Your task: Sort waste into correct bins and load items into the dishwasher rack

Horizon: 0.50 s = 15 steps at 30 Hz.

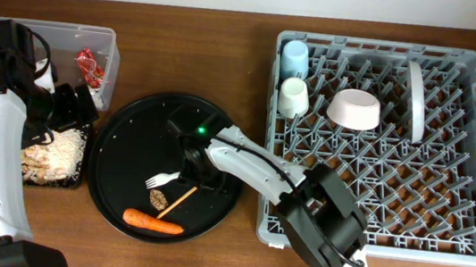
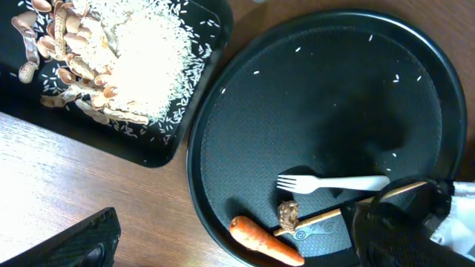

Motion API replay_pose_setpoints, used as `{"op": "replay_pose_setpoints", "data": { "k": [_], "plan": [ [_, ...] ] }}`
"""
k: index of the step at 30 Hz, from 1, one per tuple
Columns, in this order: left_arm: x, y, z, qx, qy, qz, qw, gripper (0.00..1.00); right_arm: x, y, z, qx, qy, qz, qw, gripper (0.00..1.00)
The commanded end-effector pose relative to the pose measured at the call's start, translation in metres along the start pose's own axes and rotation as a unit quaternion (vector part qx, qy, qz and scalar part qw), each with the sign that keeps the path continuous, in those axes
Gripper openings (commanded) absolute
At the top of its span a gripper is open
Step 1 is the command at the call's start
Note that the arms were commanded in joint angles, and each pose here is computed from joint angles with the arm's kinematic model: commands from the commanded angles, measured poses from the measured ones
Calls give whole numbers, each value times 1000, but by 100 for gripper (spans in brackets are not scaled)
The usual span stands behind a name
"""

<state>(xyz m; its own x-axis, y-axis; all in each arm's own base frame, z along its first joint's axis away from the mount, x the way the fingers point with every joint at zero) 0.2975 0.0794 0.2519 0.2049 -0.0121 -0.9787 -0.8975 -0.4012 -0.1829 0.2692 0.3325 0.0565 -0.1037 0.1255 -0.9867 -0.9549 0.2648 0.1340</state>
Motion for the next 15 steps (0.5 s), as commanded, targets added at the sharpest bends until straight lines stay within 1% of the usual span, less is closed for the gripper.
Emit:
{"op": "replay_pose_setpoints", "data": {
  "k": [1,2,4,6,9,11,13,15],
  "plan": [
    [-2,0,2,-6,-5,-4,1000,99,17,-8,-10,28,37,-27,999,61],
    [-2,0,2,-6,-5,-4,1000,99,19,-9,-11,28,41,-27,998,59],
    [-2,0,2,-6,-5,-4,1000,99,25,-9,-13,29,49,-24,998,52],
    [-2,0,2,-6,-3,-4,1000,99,26,-9,-14,30,51,-23,998,36],
    [-2,0,1,-6,-3,-4,1000,99,25,-9,-15,31,54,-22,998,23],
    [-2,0,1,-6,-3,-4,1000,99,24,-11,-16,34,54,-22,998,21],
    [-2,0,1,-6,-3,-4,1000,99,21,-17,-17,32,51,-22,998,13],
    [-2,0,1,-6,-3,-4,1000,99,13,-21,-14,25,47,-24,998,11]
  ]
}}
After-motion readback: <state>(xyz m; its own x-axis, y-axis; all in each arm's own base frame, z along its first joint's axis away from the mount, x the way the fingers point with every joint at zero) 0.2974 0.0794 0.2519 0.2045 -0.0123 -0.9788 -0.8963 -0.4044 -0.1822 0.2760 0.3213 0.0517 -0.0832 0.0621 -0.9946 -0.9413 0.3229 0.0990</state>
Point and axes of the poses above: each gripper's point midway between its finger pads, its own x axis out along the fingers, its own z axis along the line the jaws close on, y = z × x, the point moved 5 cm from there along -x, back along the fingers, and after that the axes turned 4 degrees about x, right-handed, at the moved point
